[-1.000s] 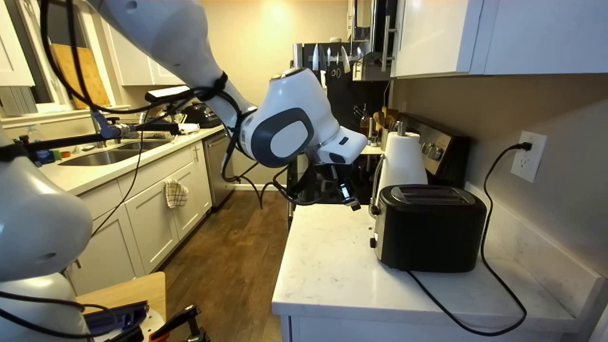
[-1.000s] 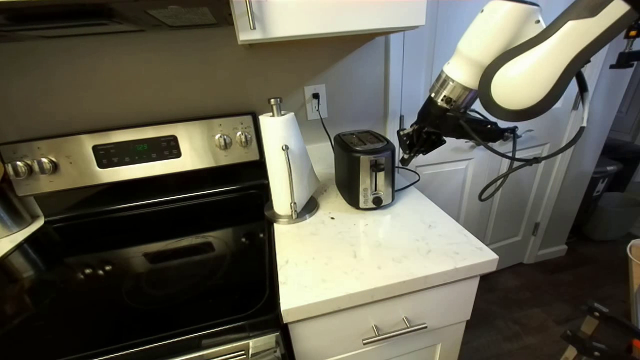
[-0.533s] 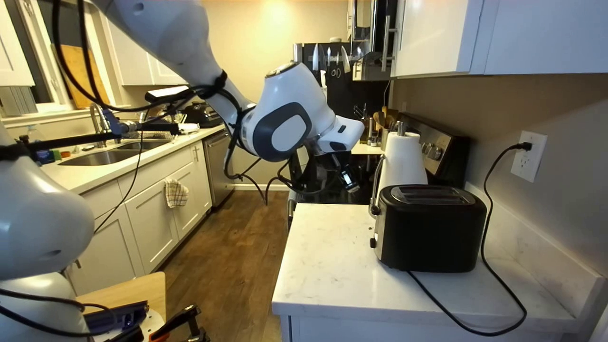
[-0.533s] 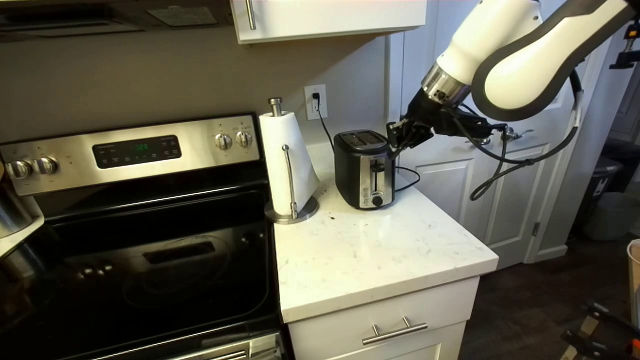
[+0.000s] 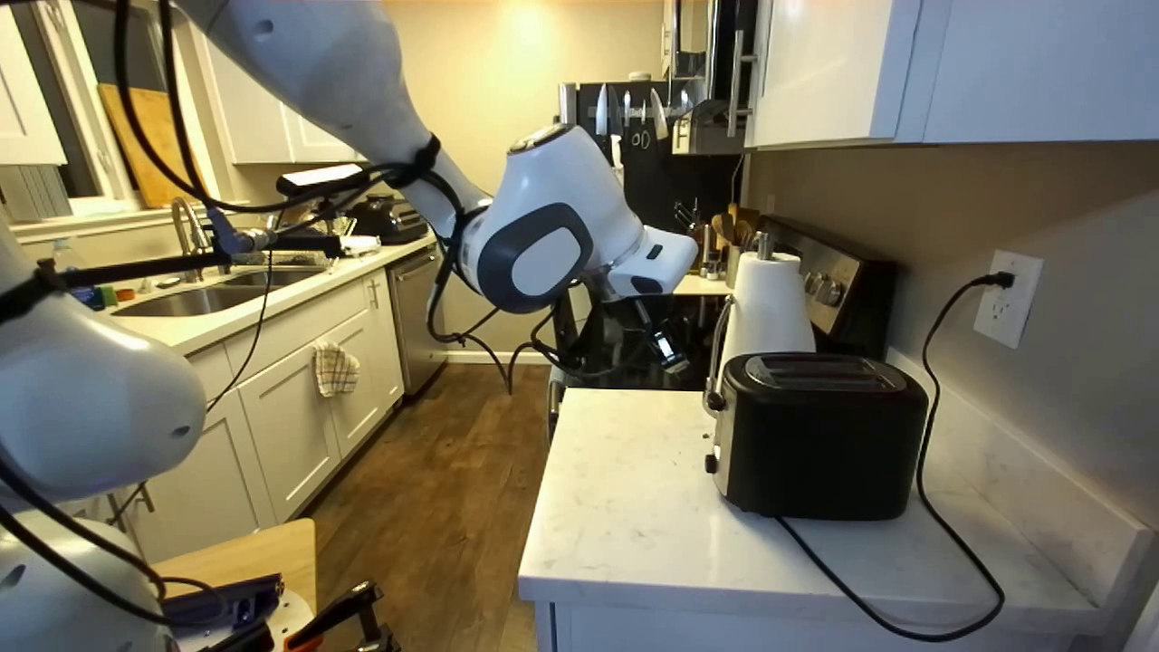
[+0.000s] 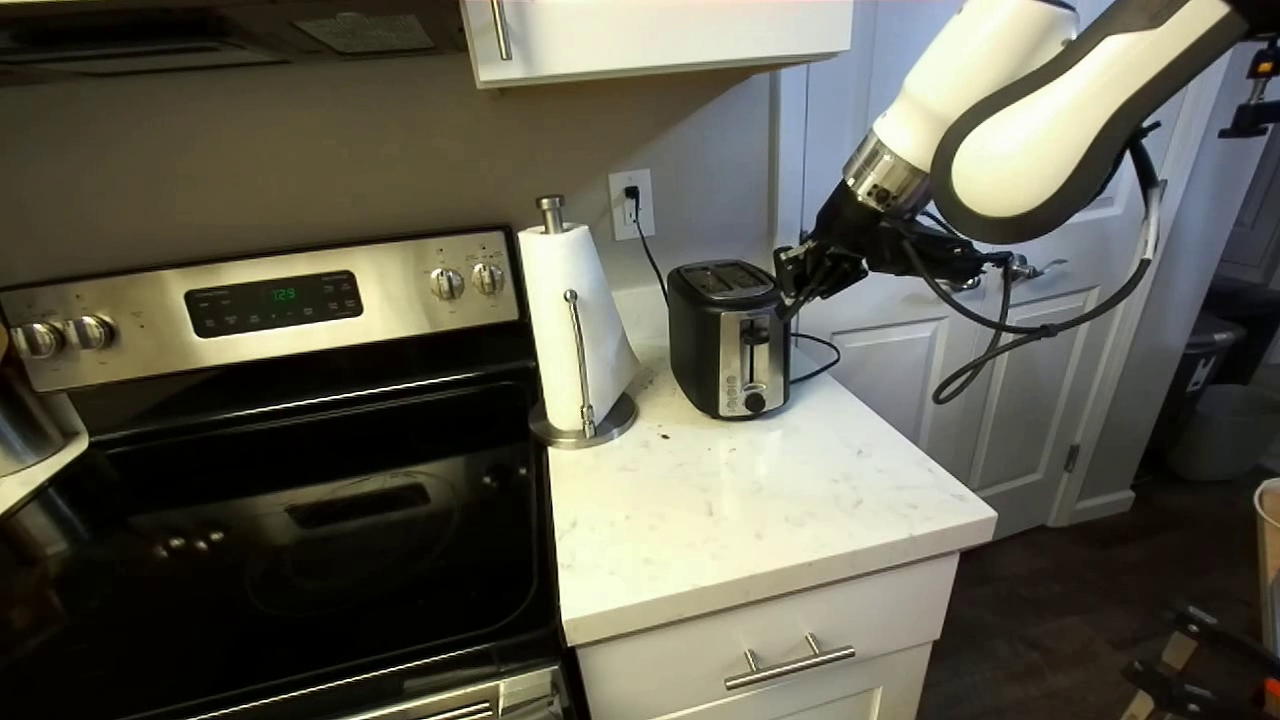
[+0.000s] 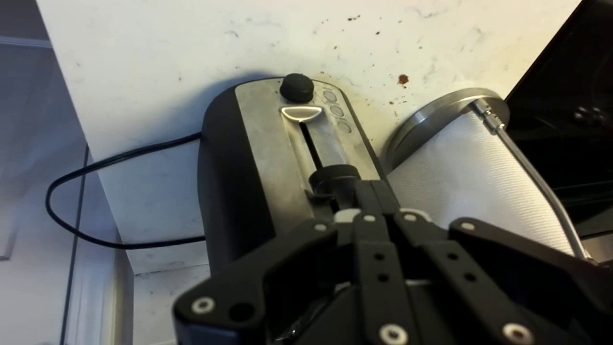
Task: Push the lever of the toaster down
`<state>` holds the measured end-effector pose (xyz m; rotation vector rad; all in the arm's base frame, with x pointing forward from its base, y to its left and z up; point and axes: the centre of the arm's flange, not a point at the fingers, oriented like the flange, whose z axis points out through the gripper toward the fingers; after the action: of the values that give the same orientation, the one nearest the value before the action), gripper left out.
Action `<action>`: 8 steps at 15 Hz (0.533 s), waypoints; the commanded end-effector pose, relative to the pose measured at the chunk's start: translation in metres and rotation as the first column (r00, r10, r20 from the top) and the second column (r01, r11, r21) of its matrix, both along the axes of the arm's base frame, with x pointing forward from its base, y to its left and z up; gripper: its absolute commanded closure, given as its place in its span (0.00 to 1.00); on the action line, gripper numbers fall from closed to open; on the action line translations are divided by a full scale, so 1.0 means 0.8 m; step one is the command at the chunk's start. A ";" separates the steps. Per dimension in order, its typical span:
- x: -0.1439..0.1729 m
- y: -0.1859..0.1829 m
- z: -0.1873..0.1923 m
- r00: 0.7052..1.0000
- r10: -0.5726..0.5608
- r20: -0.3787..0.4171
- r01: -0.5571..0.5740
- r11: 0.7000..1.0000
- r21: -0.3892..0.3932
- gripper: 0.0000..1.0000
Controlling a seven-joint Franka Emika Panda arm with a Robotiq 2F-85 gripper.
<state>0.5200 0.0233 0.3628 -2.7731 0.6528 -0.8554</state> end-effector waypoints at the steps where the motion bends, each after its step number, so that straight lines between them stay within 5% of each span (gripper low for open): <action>1: 0.039 -0.027 -0.030 1.000 -0.014 0.009 0.014 1.000 0.007 1.00; 8: 0.041 -0.038 -0.031 1.000 -0.013 0.012 0.012 1.000 0.005 1.00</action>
<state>0.5205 -0.0076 0.3634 -2.7748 0.6987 -0.8673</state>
